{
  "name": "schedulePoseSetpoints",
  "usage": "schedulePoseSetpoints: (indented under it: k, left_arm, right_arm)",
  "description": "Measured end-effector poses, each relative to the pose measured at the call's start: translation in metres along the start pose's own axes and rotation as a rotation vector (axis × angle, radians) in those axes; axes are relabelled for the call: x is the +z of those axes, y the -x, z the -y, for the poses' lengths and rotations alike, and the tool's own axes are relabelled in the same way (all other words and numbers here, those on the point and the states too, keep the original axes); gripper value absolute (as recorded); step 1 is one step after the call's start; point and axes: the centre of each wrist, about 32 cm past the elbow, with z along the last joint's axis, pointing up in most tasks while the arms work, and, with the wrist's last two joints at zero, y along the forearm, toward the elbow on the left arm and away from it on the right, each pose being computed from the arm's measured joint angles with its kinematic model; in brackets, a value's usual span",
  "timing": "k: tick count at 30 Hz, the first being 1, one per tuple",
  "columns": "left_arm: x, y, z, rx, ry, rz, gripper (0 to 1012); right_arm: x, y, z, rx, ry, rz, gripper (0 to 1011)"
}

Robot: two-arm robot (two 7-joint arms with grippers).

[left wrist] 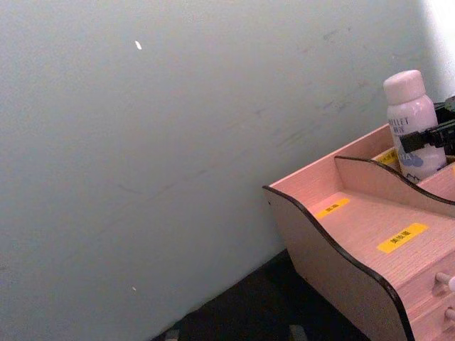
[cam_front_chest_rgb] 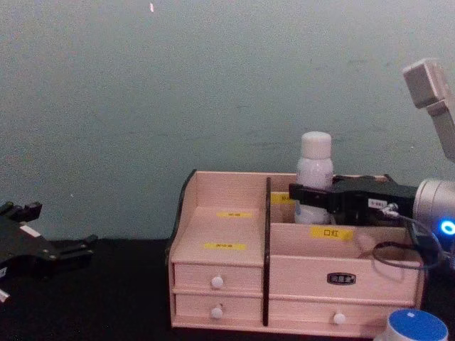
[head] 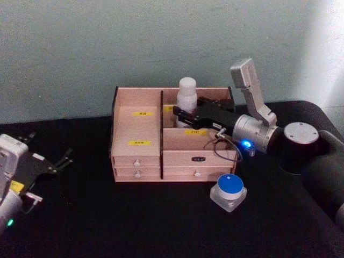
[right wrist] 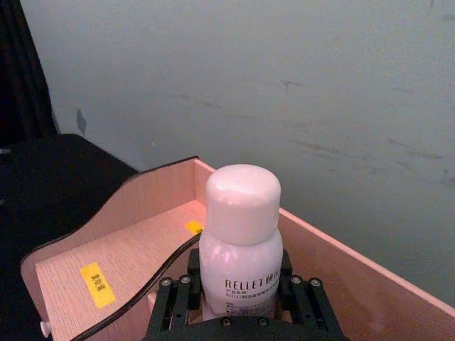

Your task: Pick up the facial cleanser and watermelon frost from the table and place them into the tiered storage box.

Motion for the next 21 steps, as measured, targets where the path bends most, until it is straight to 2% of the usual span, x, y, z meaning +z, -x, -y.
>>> schedulePoseSetpoints:
  k: [7,21]
  left_arm:
    - [0.0000,0.0000,0.0000,0.000,0.000,0.000,1001]
    - [0.0000,0.0000,0.0000,0.000,0.000,0.000,1001]
  right_arm:
    - [-0.0021,-0.0014,-0.0004,0.001,0.020,-0.003,593]
    - [-0.0025,-0.0015,-0.0006,0.000,0.025,-0.003,594]
